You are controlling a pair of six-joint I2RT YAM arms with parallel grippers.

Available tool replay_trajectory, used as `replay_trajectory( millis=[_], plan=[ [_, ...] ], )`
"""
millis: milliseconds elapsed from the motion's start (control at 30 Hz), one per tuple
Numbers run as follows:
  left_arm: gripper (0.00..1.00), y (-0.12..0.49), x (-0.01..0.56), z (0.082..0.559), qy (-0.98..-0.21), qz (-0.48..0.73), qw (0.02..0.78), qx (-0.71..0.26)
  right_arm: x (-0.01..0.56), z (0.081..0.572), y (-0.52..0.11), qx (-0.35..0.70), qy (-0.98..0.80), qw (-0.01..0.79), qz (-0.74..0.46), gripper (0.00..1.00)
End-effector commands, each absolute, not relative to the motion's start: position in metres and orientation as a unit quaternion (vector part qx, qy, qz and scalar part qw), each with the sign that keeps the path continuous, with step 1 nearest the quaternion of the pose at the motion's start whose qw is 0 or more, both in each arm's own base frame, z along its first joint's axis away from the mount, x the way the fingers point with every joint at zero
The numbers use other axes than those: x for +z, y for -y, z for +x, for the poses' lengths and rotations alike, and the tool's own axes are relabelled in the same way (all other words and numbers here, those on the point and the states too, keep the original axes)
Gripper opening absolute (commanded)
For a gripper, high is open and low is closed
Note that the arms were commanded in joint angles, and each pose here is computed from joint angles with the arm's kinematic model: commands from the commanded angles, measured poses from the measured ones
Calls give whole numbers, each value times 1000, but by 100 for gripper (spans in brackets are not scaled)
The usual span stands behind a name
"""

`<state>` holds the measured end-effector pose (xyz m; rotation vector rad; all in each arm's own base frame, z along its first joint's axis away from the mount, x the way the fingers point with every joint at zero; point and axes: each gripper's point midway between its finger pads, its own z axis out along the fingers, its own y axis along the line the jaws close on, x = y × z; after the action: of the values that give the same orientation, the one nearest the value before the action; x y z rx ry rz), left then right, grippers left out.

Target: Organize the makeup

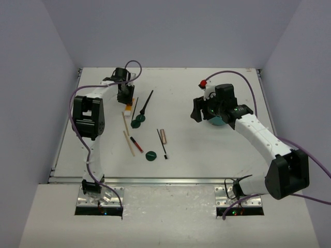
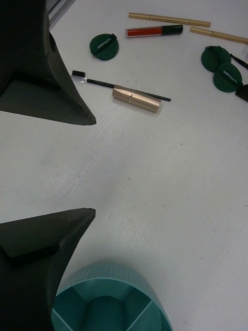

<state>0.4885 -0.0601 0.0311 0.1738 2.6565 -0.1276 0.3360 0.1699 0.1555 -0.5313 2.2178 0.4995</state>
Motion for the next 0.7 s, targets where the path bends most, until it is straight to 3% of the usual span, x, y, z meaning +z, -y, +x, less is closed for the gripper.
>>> replay_trajectory(
  millis=[0, 100, 300, 367, 500, 667],
  plan=[
    [0, 67, 104, 515, -940, 78, 324, -68, 202, 348, -187, 238, -842, 442, -196, 69],
    [0, 79, 143, 524, -920, 103, 364, -98, 232, 358, -203, 288, -827, 452, -168, 74],
    [0, 133, 222, 512, -848, 217, 433, -214, 293, 387, -246, 424, -790, 422, -136, 76],
    [0, 159, 244, 492, -814, 267, 441, -268, 293, 411, -261, 469, -790, 383, -99, 74],
    [0, 188, 256, 474, -790, 318, 446, -277, 305, 453, -277, 485, -788, 374, -59, 63],
    [0, 209, 261, 463, -781, 343, 443, -277, 306, 485, -300, 488, -790, 367, -59, 62]
  ],
)
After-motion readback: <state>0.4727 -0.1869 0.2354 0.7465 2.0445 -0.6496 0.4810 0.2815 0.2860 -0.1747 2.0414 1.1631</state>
